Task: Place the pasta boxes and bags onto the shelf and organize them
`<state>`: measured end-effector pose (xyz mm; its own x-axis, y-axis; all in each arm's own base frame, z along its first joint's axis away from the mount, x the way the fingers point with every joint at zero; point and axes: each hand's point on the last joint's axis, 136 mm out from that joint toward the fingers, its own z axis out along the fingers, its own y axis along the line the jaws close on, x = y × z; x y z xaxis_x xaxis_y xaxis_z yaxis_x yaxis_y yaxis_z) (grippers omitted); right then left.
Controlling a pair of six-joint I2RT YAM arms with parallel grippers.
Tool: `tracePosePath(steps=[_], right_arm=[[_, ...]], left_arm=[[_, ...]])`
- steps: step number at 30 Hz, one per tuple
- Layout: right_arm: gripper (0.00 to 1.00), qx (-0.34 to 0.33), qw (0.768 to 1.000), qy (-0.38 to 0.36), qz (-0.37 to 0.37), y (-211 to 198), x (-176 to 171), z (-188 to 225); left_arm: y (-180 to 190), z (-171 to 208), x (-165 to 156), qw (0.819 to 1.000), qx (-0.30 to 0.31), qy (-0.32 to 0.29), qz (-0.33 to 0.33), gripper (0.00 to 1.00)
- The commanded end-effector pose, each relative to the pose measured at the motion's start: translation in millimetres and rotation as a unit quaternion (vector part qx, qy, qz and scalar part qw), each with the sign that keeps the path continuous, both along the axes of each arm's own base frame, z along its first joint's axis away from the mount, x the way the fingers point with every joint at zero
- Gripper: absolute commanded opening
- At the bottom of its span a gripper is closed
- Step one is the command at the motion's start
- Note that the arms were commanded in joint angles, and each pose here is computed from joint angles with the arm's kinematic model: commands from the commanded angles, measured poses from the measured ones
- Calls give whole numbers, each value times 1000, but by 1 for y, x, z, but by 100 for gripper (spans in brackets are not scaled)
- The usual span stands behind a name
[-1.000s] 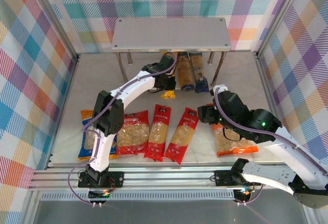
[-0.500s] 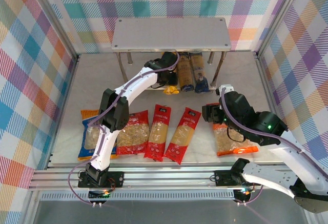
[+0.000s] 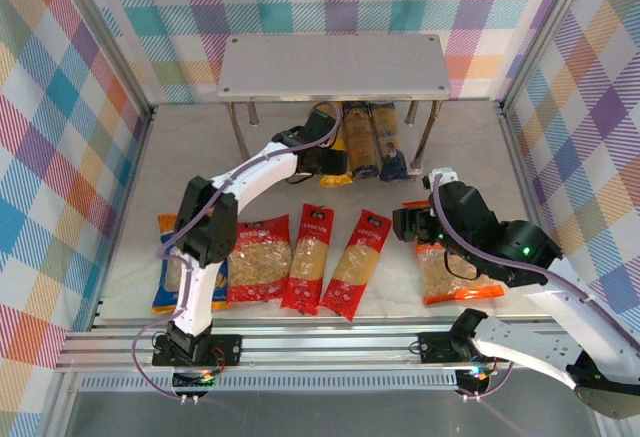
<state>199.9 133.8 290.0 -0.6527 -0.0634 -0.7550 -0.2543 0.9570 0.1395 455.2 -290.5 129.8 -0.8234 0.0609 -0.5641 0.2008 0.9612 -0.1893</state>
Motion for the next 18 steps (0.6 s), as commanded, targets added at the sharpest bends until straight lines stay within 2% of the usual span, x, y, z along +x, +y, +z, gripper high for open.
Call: tracePosePath(steps=[1, 4, 7, 12, 15, 18], right_arm=[[86, 4, 1000, -4, -2, 0, 2, 0], [88, 6, 1000, -5, -1, 2, 4, 0], [90, 3, 1000, 0, 0, 6, 6, -3], [93, 0, 1000, 16, 4, 12, 8, -11], [96, 6, 1000, 16, 2, 12, 9, -13], [98, 19, 1000, 14, 2, 12, 7, -10]], left_arm=[[1, 75, -2, 993, -50, -104, -18, 76], [3, 98, -28, 987, -43, -153, -40, 77], [-6, 118, -68, 979, -41, -184, -80, 77], [-26, 73, -169, 975, 50, -131, -174, 77], [-36, 39, -222, 968, 65, -101, -218, 78], [-44, 16, -261, 969, 44, -55, -239, 81]])
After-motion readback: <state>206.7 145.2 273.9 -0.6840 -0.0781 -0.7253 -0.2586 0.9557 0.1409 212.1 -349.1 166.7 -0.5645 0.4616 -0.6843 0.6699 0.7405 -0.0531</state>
